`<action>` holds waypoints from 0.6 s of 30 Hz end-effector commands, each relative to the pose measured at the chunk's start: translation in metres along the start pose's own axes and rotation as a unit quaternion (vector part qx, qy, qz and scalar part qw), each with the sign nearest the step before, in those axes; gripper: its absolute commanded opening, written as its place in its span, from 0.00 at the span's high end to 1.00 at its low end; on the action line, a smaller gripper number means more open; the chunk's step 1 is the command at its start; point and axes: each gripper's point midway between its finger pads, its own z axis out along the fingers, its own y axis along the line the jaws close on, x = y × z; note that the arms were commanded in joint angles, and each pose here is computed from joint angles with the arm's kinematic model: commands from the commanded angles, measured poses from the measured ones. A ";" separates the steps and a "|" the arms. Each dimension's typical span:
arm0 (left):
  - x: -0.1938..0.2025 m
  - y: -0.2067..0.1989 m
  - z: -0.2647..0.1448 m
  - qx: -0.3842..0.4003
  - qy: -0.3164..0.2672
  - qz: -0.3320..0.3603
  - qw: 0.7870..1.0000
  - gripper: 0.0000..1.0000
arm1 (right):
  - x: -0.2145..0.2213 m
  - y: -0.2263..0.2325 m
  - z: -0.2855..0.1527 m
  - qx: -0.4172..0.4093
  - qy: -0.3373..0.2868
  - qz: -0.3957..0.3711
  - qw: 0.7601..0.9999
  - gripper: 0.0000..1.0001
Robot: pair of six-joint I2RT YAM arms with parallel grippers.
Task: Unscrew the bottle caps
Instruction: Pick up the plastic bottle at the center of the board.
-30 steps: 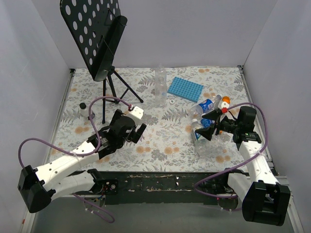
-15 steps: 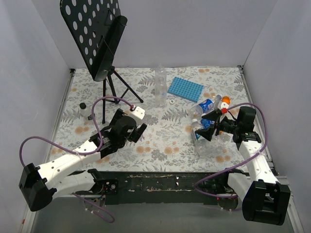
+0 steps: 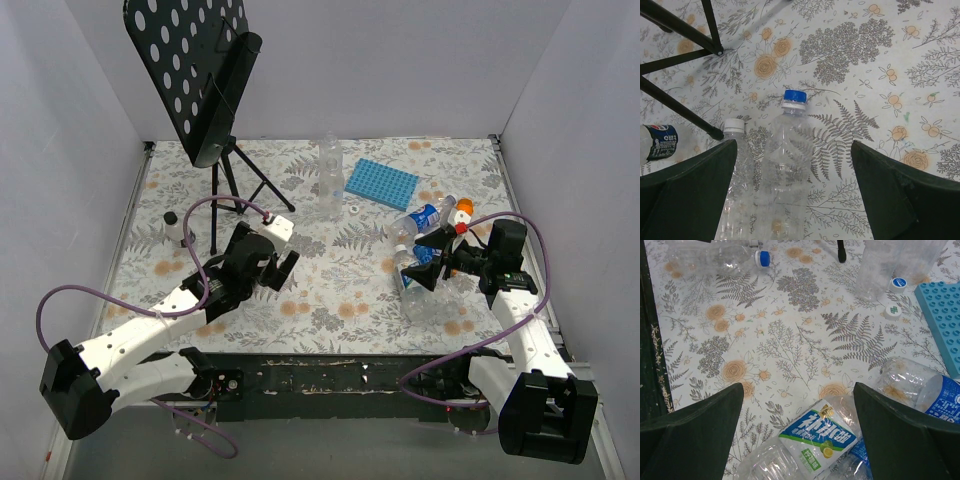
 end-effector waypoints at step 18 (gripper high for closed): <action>0.035 0.015 0.046 -0.002 0.137 -0.050 0.989 0.02 | -0.014 -0.001 -0.002 -0.002 -0.009 -0.030 1.000 0.02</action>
